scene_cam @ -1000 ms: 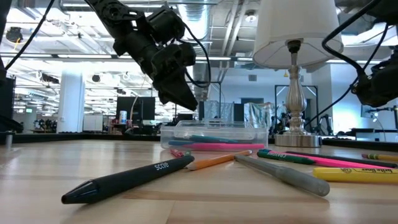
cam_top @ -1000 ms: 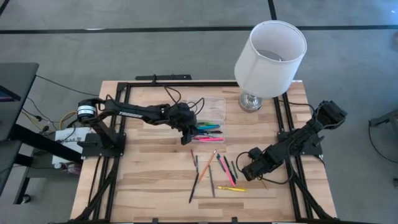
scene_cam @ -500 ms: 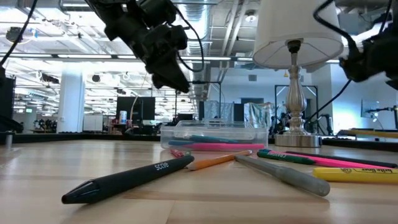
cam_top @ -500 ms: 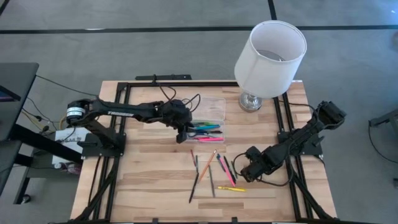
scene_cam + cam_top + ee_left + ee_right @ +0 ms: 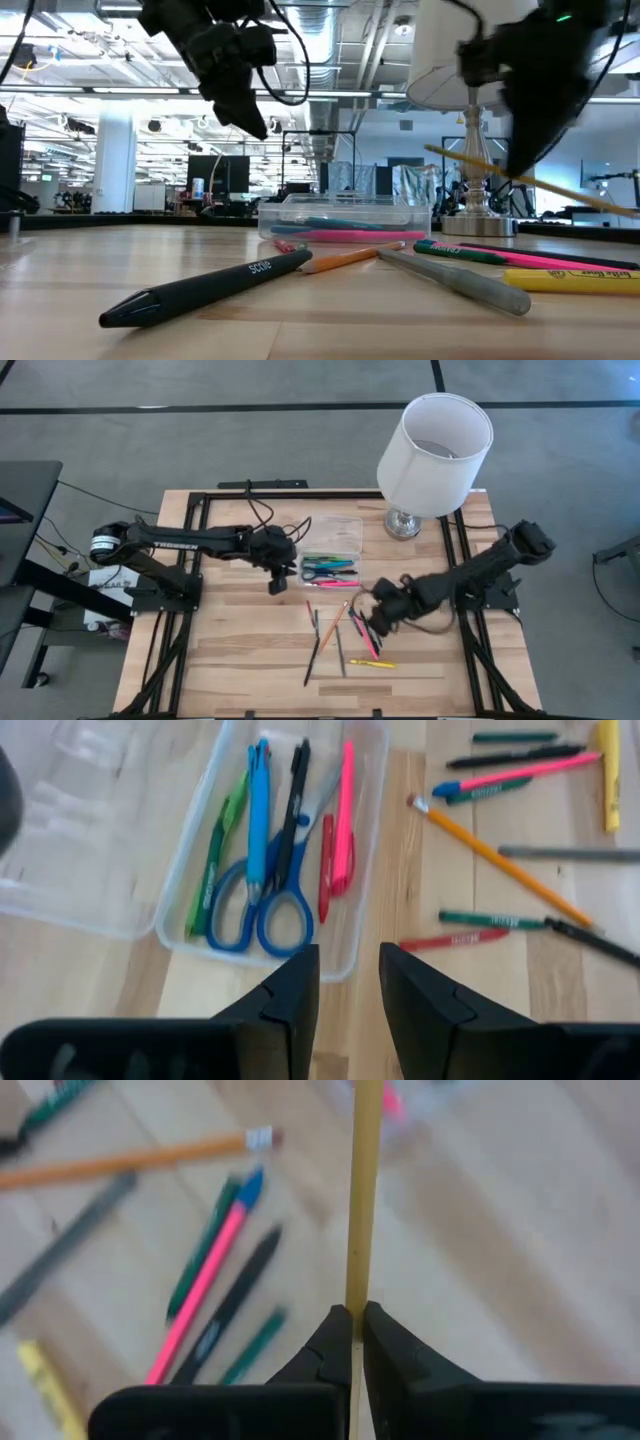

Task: Pick & place school supplies into a supply box
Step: Put the yellow pencil into the transparent supply box

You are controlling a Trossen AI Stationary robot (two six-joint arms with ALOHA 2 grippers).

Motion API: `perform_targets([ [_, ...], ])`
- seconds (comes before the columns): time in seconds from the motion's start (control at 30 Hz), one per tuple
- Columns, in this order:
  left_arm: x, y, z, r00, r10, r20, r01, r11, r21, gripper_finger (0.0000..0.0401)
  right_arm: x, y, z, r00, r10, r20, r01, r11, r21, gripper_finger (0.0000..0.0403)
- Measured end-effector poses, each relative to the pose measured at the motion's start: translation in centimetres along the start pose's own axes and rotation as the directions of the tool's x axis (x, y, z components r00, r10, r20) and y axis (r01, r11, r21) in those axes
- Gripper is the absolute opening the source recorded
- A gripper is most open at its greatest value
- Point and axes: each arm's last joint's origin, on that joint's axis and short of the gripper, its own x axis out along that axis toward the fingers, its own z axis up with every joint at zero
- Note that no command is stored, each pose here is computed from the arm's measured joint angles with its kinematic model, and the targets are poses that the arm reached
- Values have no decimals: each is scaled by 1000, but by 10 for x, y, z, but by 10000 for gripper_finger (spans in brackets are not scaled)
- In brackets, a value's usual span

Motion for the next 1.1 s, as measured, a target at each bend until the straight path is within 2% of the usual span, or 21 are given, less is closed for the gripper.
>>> perform_targets([
  [0.23, 3, -15, -13, 996, -1, -94, 0, 1000, -8, 101, 11, -22, 57, 981, 86, 174, -67, 991, -114, 0],
  [0.43, 9, -33, -28, 989, -8, -146, 2, 999, -34, 101, 14, -45, 100, 926, 149, 348, -92, 980, -177, 0],
  [0.57, 9, -45, -33, 988, 21, -155, -27, 999, -39, 101, 15, -59, 119, 891, 199, 409, -118, 970, -213, 0],
  [0.7, 9, -55, -36, 987, 47, -155, -53, 998, -36, 101, 28, -68, 124, 907, 216, 361, -130, 960, -248, 0],
  [0.8, 8, -62, -39, 984, 76, -159, -83, 996, -38, 101, 41, -65, 125, 916, 257, 308, -164, 941, -297, 0],
  [1.1, 2, -74, -48, 969, 174, -174, -183, 983, -32, 101, 69, -55, 116, 949, 252, 190, -179, 926, -333, 0],
])
